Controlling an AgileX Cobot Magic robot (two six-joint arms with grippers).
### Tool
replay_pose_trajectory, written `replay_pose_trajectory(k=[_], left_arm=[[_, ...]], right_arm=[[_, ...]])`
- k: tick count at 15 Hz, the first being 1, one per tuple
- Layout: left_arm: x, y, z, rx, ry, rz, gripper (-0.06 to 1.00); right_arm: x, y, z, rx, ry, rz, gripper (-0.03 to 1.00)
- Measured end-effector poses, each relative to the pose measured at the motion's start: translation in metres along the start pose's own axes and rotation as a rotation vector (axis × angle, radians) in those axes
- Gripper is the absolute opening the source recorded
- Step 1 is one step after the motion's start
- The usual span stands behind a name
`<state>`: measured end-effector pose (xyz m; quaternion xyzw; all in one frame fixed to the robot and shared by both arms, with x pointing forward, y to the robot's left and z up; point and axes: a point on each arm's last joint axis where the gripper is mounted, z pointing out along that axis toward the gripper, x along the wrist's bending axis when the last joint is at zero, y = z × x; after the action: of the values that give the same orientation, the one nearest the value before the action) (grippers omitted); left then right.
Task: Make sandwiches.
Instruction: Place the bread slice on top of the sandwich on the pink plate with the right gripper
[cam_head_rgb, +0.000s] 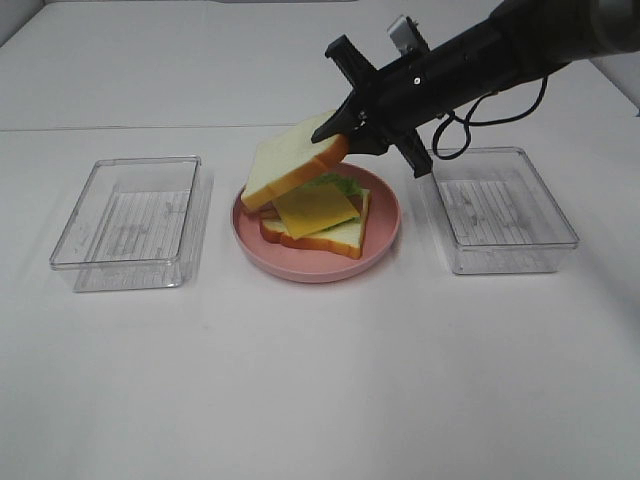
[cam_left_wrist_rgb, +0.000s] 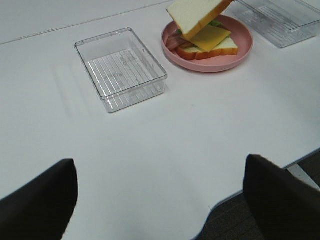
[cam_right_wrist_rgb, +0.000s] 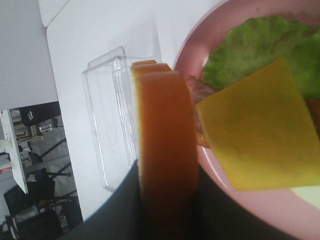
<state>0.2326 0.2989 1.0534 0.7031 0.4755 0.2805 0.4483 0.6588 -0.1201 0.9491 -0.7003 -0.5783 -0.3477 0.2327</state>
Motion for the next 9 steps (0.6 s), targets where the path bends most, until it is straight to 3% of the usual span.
replay_pose_trajectory(k=[4,7,9], left_arm=[[0.0,0.0,0.0,0.0,0.0,0.0,0.85],[0.0,0.0,0.0,0.0,0.0,0.0,0.85],[0.0,0.0,0.0,0.0,0.0,0.0,0.85]], right_arm=[[-0.027,0.004,0.029,0.009,0.016,0.132,0.19],[-0.03,0.004,0.03,0.004,-0.014,0.108,0.19],[-0.032,0.004,0.029,0.008,-0.04,0.082,0.31]])
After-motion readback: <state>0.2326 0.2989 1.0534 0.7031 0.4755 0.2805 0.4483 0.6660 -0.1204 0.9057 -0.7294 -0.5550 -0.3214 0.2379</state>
